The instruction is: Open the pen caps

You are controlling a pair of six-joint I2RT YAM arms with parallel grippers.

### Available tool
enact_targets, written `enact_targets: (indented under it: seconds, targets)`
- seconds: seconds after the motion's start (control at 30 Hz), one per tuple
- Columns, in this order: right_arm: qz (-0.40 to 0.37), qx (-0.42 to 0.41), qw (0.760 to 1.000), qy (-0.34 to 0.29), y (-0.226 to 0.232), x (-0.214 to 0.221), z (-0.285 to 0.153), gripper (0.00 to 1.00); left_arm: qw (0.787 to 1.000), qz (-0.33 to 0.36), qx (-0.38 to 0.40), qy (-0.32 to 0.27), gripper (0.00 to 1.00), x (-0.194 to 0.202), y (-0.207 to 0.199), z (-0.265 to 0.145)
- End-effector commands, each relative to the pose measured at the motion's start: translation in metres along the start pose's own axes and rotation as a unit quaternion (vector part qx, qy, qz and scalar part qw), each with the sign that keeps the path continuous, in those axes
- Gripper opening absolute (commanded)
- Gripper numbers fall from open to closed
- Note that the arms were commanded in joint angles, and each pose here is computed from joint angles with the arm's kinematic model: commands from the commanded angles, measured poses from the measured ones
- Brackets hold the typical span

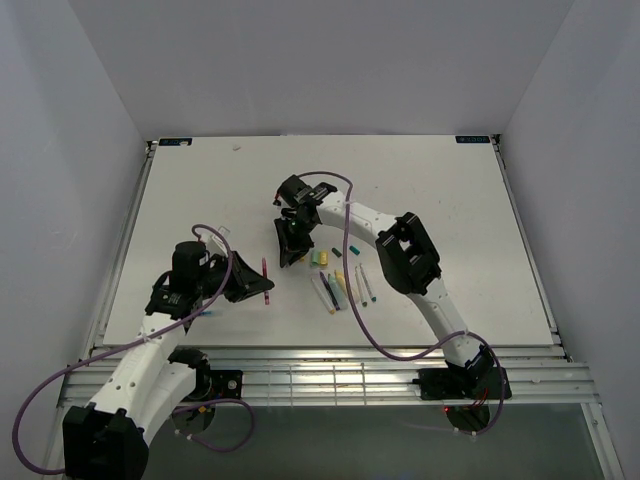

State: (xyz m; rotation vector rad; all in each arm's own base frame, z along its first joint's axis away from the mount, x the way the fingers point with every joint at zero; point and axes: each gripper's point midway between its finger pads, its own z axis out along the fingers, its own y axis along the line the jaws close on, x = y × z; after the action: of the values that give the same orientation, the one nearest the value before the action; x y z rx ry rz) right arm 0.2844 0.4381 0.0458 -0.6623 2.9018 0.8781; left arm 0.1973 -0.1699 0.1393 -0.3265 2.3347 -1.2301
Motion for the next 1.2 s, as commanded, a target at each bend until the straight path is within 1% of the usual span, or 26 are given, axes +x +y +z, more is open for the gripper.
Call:
enact_targets:
  seconds: [0.0,0.13,0.3,0.53,0.67,0.8,0.9,1.0,1.03,1.07,1.1,1.17]
  targets:
    - [-0.012,-0.001,1.000,-0.018,0.000,-0.014,-0.001,0.18,1.000,-0.001,0.011,0.006,0.00,0.004,-0.003,0.000]
    - [-0.009,0.006,1.000,-0.018,-0.003,-0.018,0.003,0.18,1.000,-0.016,0.001,0.026,0.00,0.011,0.006,0.005]
    - [-0.004,0.020,1.000,-0.021,-0.009,-0.020,0.003,0.22,0.998,-0.025,-0.012,0.060,0.00,0.020,0.016,0.013]
    - [0.001,0.024,1.000,-0.015,-0.017,-0.018,0.003,0.32,0.996,-0.025,-0.051,0.068,0.00,0.019,0.028,0.023]
    - [-0.001,0.024,1.000,-0.016,-0.017,-0.019,0.001,0.38,0.996,-0.019,-0.060,0.069,0.03,0.019,0.027,0.027]
    - [-0.005,0.021,0.999,-0.024,-0.013,-0.024,-0.004,0.39,0.995,-0.017,-0.064,0.073,0.06,0.022,0.025,0.031]
    - [-0.018,0.011,0.999,-0.050,0.002,-0.036,-0.021,0.40,0.995,-0.017,-0.066,0.077,0.06,0.026,0.026,0.036]
    - [-0.025,-0.007,0.996,-0.087,0.021,-0.052,-0.057,0.40,0.994,-0.025,-0.071,0.073,0.07,0.030,0.028,0.043]
    - [-0.023,-0.013,0.995,-0.098,0.024,-0.056,-0.070,0.41,0.994,-0.034,-0.076,0.072,0.08,0.031,0.029,0.045]
    - [-0.023,-0.021,0.993,-0.115,0.032,-0.058,-0.094,0.42,0.993,-0.038,-0.081,0.074,0.08,0.033,0.031,0.048]
    - [-0.014,-0.021,0.992,-0.125,0.029,-0.061,-0.109,0.43,0.994,-0.037,-0.082,0.069,0.09,0.033,0.029,0.053]
    - [-0.009,-0.026,0.989,-0.148,0.033,-0.057,-0.146,0.45,0.993,-0.037,-0.089,0.065,0.10,0.032,0.028,0.058]
